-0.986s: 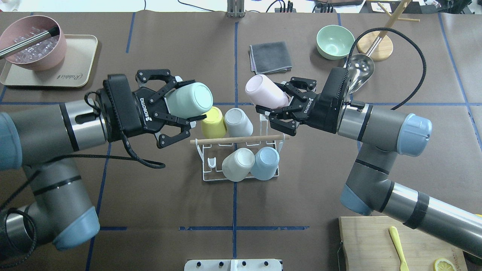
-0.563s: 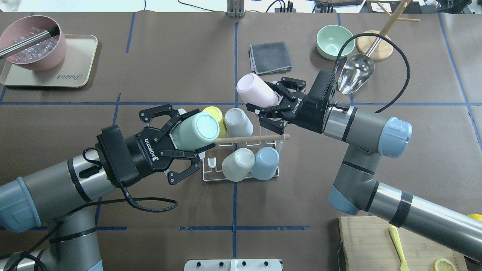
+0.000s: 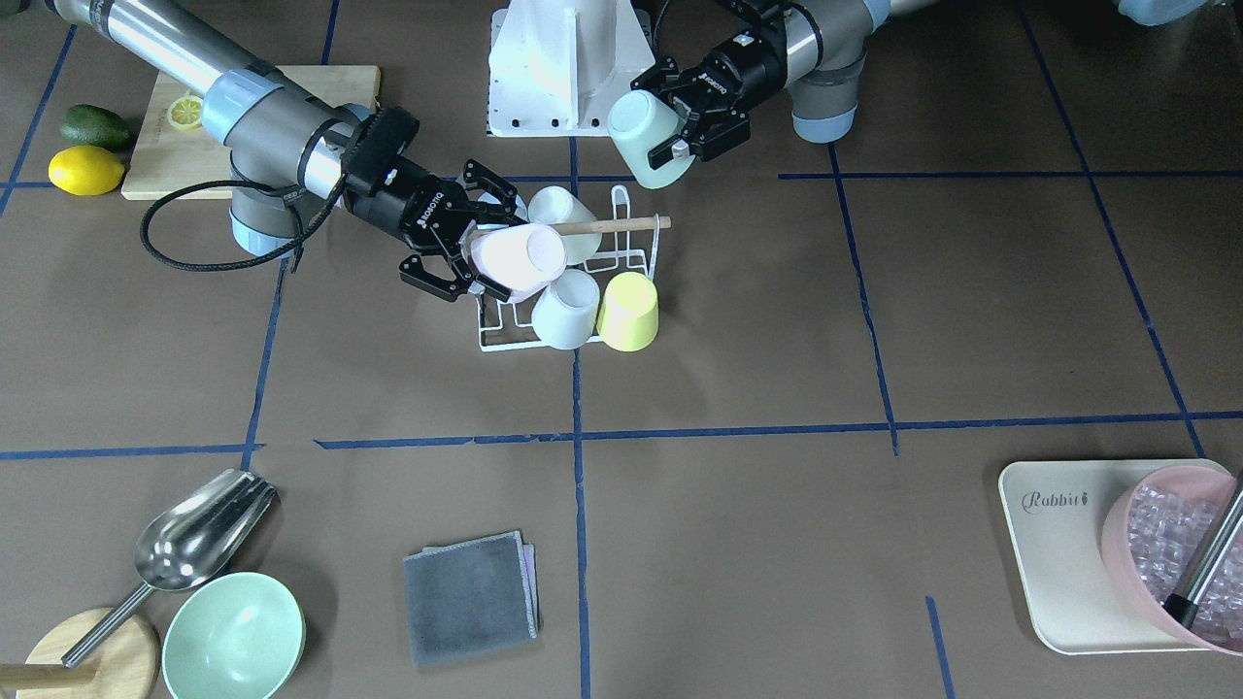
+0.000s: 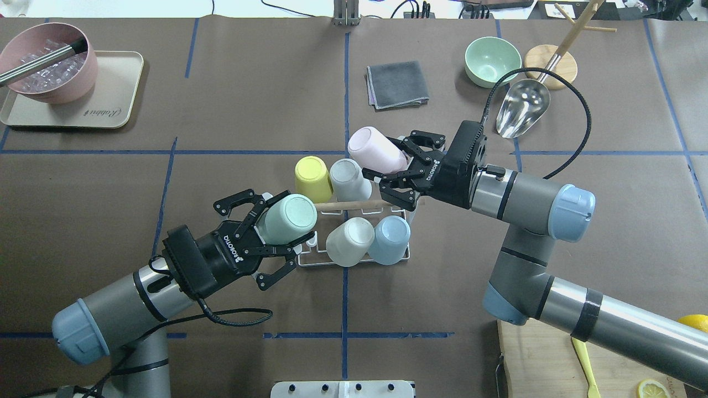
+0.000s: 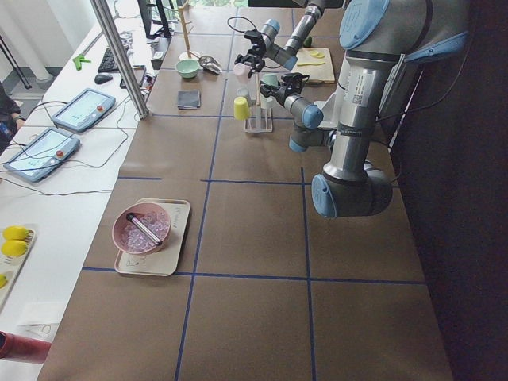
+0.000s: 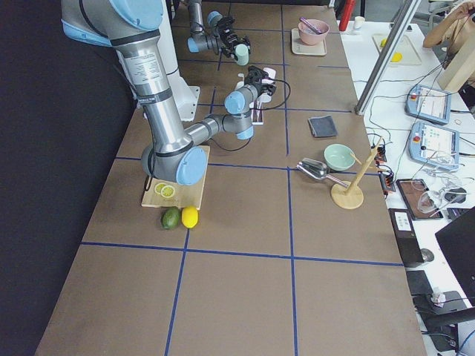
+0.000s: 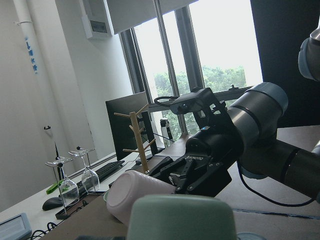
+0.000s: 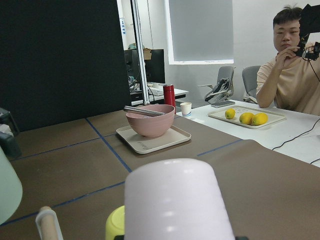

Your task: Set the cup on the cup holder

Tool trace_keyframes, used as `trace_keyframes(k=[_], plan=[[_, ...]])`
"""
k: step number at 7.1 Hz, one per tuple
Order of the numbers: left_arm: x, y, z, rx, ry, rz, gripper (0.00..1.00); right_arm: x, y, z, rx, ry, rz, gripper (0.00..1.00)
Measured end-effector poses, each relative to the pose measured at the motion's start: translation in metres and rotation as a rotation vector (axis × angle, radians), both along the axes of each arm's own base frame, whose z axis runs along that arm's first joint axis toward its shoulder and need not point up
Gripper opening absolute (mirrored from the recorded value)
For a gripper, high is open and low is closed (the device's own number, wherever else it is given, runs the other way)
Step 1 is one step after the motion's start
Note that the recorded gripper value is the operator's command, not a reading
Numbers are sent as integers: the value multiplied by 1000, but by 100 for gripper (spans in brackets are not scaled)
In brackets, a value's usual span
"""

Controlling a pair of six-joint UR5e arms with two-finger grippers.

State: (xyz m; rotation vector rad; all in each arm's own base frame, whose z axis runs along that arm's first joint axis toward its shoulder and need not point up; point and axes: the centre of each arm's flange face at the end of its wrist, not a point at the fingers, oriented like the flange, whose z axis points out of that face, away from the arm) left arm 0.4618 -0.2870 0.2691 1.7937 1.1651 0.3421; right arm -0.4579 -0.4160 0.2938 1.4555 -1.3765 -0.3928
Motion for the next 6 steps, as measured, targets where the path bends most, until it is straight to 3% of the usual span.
trace_keyframes(k=[6], plan=[[39,-1,-1,-76,51,56,3,-5,8,10,-12,12,-16,18]])
